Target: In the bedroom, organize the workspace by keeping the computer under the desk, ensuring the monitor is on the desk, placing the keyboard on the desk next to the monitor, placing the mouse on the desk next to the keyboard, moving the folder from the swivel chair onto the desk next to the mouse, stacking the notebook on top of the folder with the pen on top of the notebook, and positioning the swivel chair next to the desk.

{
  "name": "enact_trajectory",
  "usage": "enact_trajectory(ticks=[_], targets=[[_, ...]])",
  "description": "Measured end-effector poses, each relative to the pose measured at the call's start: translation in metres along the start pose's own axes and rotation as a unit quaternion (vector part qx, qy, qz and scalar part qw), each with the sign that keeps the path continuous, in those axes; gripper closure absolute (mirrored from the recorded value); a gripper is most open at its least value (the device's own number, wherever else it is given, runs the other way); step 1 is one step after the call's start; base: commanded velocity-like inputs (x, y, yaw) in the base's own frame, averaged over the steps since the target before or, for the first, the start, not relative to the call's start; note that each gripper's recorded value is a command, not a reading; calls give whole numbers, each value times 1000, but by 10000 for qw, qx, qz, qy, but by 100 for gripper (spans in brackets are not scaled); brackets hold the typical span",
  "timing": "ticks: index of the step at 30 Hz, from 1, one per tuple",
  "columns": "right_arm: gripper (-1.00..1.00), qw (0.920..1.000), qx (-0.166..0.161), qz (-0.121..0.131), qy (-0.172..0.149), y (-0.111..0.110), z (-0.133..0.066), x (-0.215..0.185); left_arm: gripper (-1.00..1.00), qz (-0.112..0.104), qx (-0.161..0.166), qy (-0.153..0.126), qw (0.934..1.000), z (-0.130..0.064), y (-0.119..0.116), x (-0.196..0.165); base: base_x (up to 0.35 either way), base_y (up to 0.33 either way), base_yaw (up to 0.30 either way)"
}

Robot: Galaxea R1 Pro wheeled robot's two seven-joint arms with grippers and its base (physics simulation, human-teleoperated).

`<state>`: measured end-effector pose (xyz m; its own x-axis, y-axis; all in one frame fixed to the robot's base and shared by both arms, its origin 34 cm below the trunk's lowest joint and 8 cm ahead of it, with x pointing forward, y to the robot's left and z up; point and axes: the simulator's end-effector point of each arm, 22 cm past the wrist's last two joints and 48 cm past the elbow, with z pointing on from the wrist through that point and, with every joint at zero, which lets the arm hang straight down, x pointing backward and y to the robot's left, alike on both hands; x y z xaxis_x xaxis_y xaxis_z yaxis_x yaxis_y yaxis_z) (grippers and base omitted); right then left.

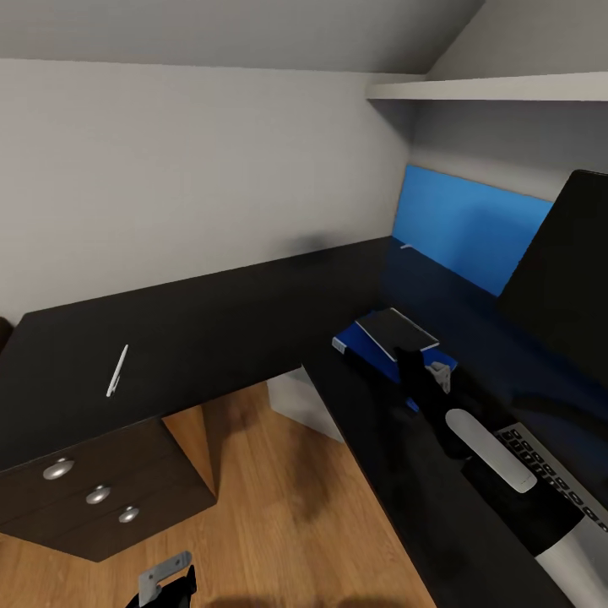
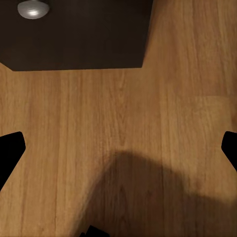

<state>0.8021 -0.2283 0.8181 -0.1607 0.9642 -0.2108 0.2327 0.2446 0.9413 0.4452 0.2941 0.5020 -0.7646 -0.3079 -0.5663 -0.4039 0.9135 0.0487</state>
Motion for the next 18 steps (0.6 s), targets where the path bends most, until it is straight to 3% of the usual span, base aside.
enact_trajectory(ticks=[7, 18], targets=[[100, 10000, 0, -6, 1, 0, 0, 0, -100, -6, 5, -3, 10000, 0, 0, 0, 0, 0, 0], [100, 10000, -6, -7, 5, 19, -4, -4, -100, -11, 5, -4, 10000, -15, 0, -13, 0, 0, 0]])
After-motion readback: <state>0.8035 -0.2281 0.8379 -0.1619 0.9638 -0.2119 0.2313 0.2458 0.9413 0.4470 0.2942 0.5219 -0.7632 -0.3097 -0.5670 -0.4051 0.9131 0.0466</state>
